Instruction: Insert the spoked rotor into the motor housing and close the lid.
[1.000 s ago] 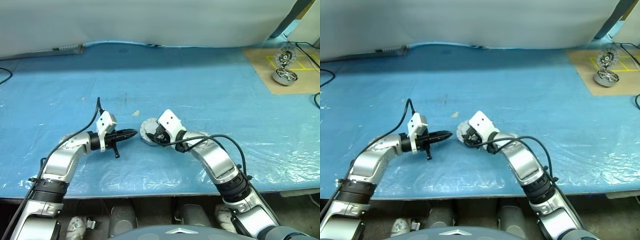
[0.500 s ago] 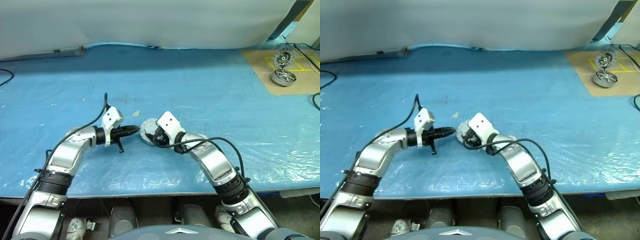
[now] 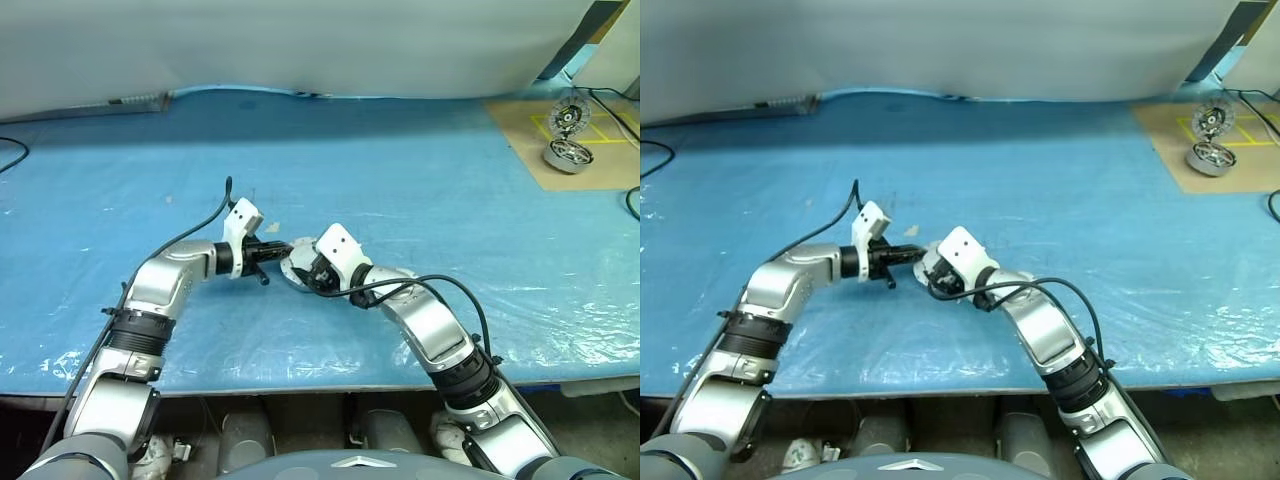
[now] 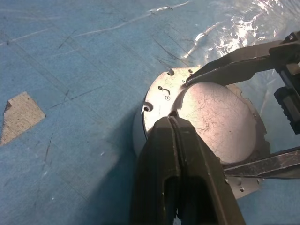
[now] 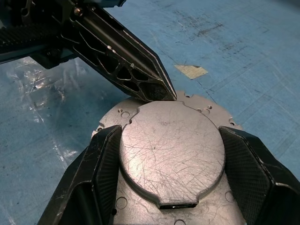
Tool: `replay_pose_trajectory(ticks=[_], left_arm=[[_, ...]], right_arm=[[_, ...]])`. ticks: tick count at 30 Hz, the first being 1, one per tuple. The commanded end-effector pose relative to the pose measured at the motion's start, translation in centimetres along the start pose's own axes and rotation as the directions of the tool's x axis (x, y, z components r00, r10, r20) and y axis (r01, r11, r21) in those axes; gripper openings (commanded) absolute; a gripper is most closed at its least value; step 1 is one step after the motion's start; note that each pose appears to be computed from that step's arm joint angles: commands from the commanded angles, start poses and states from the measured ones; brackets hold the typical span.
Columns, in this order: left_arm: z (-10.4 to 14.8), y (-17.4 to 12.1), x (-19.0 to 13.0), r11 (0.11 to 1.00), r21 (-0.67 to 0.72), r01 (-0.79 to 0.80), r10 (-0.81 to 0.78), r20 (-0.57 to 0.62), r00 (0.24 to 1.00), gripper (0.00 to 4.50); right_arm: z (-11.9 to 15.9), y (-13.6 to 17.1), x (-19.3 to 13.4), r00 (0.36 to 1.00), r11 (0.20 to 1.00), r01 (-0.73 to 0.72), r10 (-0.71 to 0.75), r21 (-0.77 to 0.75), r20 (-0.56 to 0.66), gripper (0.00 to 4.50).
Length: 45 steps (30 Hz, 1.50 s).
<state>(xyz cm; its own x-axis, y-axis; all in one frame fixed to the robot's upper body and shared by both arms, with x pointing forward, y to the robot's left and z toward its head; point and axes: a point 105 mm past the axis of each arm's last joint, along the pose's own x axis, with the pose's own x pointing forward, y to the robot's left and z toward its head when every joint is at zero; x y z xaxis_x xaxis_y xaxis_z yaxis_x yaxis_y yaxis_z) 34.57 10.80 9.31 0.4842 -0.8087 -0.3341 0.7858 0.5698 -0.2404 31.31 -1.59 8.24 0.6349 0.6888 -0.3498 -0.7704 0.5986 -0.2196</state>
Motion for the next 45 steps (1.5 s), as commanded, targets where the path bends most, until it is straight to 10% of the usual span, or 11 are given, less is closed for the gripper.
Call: replay_pose_trajectory(ticks=[1,6,11,20,34,45], left_arm=[[-0.6,-0.2,0.2,0.999,-0.033,-0.012,0.01,-0.054,0.998,0.0],[-1.0,-0.6,0.3,0.998,-0.069,-0.003,-0.002,-0.082,0.997,0.0],[-1.1,-0.5,0.2,0.998,-0.058,-0.011,0.005,-0.092,0.996,0.0],[-0.9,-0.3,0.2,1.0,-0.027,-0.009,0.006,-0.089,0.996,0.0],[-0.6,-0.6,0.6,1.0,0.002,0.013,-0.013,-0.079,0.997,0.0],[-0.8,-0.6,0.5,1.0,0.006,0.011,-0.011,-0.073,0.997,0.0]], right_arm=[[-4.0,0.5,0.3,0.989,1.0,-0.012,0.016,0.028,-0.145,2.95],[-2.7,0.6,0.2,0.996,0.999,-0.047,0.049,0.026,-0.077,2.95],[-0.4,-0.1,-0.4,0.998,0.999,-0.043,0.042,0.033,0.042,4.47],[3.7,-1.7,-4.7,0.954,0.955,-0.074,-0.016,0.286,0.3,4.47],[-2.0,-3.1,-4.7,0.994,0.603,0.001,-0.089,0.798,0.065,4.47],[-1.5,-0.8,-3.9,0.985,0.317,-0.172,0.049,0.933,0.165,4.47]])
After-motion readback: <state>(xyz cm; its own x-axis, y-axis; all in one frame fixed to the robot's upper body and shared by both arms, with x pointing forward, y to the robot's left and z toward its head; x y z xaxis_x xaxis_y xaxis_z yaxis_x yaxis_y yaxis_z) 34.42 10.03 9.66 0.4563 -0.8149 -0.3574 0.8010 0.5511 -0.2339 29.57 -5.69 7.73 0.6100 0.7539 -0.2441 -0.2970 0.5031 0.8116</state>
